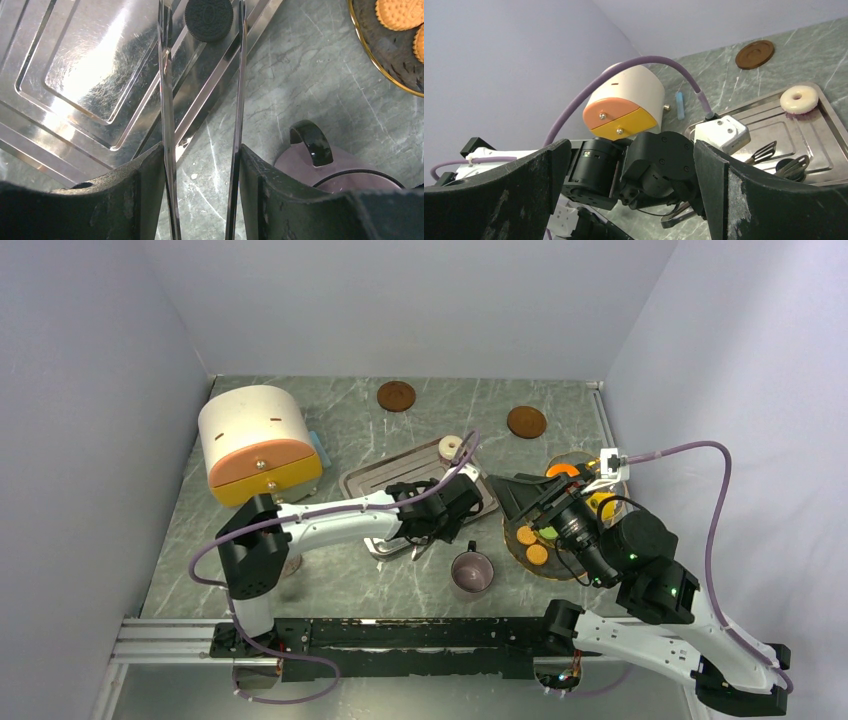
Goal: Serve the afternoon tea
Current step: Pick up the desert from the tray.
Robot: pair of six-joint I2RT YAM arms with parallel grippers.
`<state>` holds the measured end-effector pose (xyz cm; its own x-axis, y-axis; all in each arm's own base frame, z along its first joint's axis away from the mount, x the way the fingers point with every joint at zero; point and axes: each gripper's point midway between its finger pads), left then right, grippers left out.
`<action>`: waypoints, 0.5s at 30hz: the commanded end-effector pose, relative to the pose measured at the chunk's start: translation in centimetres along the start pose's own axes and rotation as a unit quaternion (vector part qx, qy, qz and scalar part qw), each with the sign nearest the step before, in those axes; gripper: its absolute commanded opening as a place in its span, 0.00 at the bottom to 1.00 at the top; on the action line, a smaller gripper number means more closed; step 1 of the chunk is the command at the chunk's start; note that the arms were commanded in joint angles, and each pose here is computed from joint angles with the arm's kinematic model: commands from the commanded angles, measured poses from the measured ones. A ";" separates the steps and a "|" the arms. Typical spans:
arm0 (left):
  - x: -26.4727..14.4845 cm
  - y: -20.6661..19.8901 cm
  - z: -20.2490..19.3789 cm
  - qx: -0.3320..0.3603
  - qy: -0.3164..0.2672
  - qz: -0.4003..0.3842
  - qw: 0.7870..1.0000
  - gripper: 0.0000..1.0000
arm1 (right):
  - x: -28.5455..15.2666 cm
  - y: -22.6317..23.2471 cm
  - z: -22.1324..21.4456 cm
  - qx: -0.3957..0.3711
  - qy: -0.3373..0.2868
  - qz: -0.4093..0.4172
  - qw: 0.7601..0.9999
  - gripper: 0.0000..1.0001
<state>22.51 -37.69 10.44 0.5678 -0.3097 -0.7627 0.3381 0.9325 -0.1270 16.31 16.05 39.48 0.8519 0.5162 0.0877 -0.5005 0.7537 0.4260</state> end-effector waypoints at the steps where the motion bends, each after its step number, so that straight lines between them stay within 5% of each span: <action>1: 0.8 -1.0 0.0 0.003 0.001 -0.015 1.000 0.57 | 0.0 0.2 0.4 0.010 -0.009 0.003 1.000 0.97; 15: 2.1 -0.4 -1.4 0.010 0.024 0.010 1.000 0.56 | -0.3 -0.1 0.7 0.006 -0.013 -0.001 1.000 0.97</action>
<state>22.10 -38.05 7.61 0.5250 -0.2877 -0.8010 0.3543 0.9296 -0.1017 16.31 16.04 39.50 0.8521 0.5158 0.0887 -0.5004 0.7533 0.4268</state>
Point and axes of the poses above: each gripper's point midway between its finger pads, its own x axis out along the fingers, its own y axis along the line the jaws close on, z = x × y, and after that the axes turned 14 degrees about -x, right-handed
